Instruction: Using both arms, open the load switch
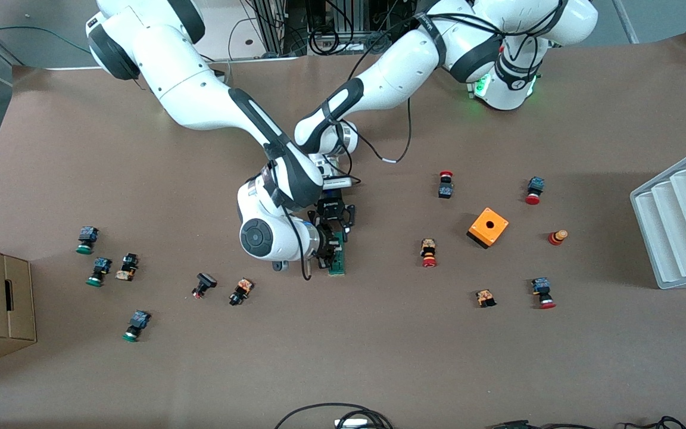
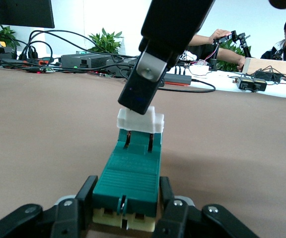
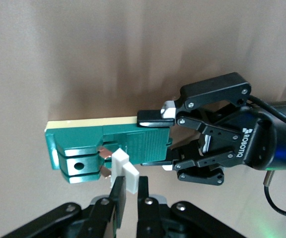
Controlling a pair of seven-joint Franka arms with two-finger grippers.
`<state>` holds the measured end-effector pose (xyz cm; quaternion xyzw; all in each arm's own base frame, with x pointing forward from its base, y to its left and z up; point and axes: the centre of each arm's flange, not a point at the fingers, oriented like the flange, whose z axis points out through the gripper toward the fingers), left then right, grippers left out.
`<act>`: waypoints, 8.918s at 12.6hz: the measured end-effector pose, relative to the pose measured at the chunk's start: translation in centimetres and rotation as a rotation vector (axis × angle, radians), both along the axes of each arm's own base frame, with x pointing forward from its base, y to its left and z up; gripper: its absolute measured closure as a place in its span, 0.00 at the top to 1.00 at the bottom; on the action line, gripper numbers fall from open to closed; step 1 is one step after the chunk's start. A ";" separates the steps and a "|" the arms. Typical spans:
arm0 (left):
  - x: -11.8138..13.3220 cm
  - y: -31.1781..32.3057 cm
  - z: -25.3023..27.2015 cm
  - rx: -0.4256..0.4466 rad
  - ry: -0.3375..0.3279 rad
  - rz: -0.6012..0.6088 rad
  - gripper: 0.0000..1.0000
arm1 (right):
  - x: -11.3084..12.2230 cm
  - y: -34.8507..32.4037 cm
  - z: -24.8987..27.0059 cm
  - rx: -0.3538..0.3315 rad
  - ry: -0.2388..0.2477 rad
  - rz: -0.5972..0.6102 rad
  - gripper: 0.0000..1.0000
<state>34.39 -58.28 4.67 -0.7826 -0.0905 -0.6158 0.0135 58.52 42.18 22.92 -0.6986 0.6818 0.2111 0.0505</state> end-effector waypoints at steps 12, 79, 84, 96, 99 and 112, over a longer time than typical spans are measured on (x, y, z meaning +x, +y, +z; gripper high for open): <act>0.0 0.0 0.0 0.001 0.000 0.000 0.57 | -0.7 -0.4 -1.3 -0.004 -0.009 0.007 0.18; 21.9 23.5 55.8 0.019 0.898 -0.111 1.00 | -4.7 -47.0 35.1 -0.121 -0.526 1.646 1.00; 25.9 33.4 56.6 0.055 0.997 -0.154 1.00 | -4.7 -47.0 35.0 -0.119 -0.525 1.646 1.00; 28.9 55.8 55.7 -0.096 1.198 -0.083 1.00 | -4.5 -47.0 34.8 -0.118 -0.522 1.646 1.00; 28.9 58.6 55.4 -0.091 1.215 -0.071 1.00 | -4.5 -47.1 34.8 -0.118 -0.522 1.645 1.00; 24.3 60.8 59.0 -0.128 1.309 -0.037 1.00 | -4.5 -47.1 34.8 -0.121 -0.524 1.645 1.00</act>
